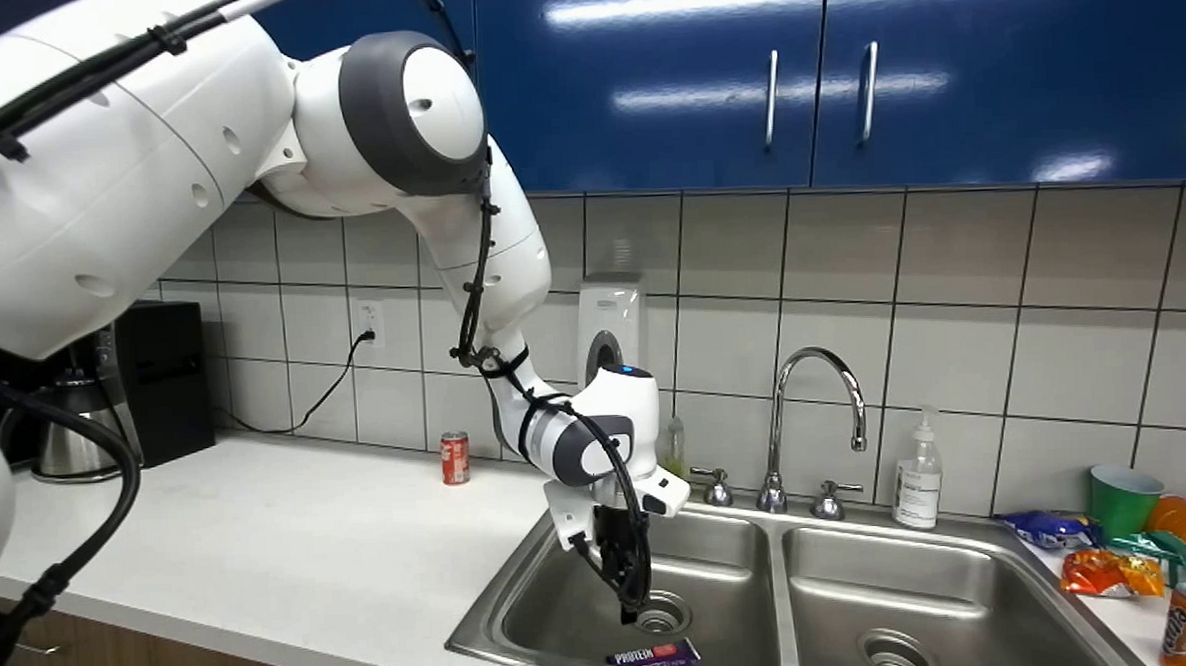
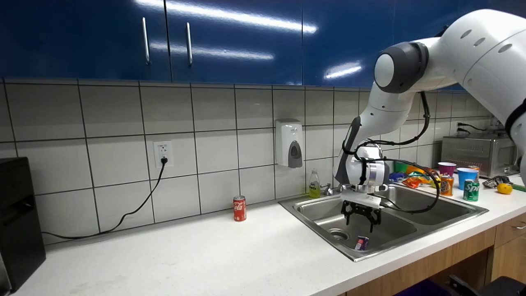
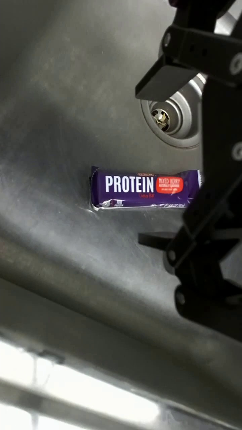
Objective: Pick up the object from the sink and put it on the counter
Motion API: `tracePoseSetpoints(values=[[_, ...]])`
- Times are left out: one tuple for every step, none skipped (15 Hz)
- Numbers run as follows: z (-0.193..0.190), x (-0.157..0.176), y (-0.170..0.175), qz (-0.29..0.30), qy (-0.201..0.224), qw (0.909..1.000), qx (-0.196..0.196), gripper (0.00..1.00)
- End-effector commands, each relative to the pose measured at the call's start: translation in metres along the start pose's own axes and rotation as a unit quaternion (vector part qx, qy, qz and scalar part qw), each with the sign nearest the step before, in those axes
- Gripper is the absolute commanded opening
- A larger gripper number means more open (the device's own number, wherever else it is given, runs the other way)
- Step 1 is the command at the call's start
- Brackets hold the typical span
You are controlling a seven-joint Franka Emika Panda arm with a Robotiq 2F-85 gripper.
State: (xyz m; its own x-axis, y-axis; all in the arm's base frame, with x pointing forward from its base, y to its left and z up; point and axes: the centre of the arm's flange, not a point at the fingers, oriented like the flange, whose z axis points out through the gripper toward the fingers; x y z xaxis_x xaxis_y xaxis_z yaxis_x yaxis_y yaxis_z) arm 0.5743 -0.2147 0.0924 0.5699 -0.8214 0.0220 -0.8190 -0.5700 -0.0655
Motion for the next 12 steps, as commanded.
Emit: tracePoseSetpoints(values=[[0.011,0.013,0.001,0.023,-0.017,0.9996,-0.003,1.0],[0.015,0.013,0.002,0.025,-0.02,0.9995,-0.005,1.0],[0.018,0.013,0.003,0.026,-0.023,0.9994,-0.007,1.0],[0.02,0.013,0.004,0.028,-0.025,0.9993,-0.007,1.0],[0.024,0.013,0.004,0.029,-0.027,0.9992,-0.009,1.0],[0.027,0.013,0.005,0.031,-0.029,0.999,-0.011,1.0],[0.03,0.014,0.006,0.031,-0.031,0.999,-0.013,1.0],[0.032,0.014,0.006,0.033,-0.032,0.9988,-0.014,1.0],[0.035,0.015,0.007,0.036,-0.031,0.9987,-0.015,1.0],[0.038,0.016,0.008,0.039,-0.032,0.9986,-0.016,1.0],[0.041,0.017,0.009,0.041,-0.032,0.9985,-0.017,1.0],[0.043,0.018,0.01,0.041,-0.032,0.9985,-0.017,1.0]])
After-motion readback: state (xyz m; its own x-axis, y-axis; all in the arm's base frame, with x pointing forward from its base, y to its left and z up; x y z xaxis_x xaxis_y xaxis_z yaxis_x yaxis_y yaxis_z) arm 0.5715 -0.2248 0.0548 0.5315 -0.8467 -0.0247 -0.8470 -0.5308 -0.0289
